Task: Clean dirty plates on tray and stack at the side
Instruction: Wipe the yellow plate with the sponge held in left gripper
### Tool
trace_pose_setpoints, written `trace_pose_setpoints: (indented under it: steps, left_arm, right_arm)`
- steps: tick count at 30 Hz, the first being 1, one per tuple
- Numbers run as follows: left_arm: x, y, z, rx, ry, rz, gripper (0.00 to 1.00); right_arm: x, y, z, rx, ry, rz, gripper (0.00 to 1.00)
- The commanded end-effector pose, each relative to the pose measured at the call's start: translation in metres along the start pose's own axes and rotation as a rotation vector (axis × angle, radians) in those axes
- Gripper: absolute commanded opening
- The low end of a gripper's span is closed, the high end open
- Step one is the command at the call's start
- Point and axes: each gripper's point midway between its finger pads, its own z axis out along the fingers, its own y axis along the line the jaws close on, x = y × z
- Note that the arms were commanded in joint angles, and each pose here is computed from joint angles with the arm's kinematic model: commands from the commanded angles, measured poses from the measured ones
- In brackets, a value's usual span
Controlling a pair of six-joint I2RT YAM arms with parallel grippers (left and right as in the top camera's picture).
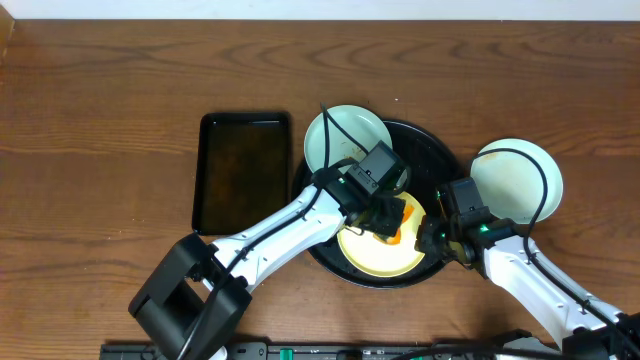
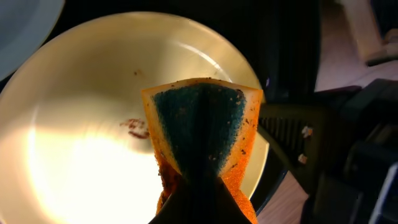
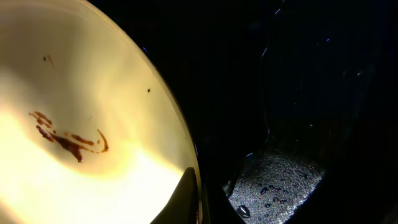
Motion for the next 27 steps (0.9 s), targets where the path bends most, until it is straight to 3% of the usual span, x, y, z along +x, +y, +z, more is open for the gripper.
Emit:
trace_pose_setpoints:
  steps: [1, 18, 27]
  left_arm:
    - [0.003, -0.008, 0.006, 0.06, 0.024, -0.01, 0.08]
    - [0.021, -0.003, 0.057, 0.126, 0.153, -0.067, 0.08]
    - [0.005, 0.07, 0.059, -0.216, 0.048, -0.102, 0.08]
  right_arm:
    - [-0.003, -0.012, 0.0, 0.057, -0.018, -0.007, 0.01]
    - [-0.003, -0.012, 0.0, 0.059, -0.015, -0.007, 0.01]
    - [0.0, -0.014, 0.0, 0.067, -0.004, -0.006, 0.01]
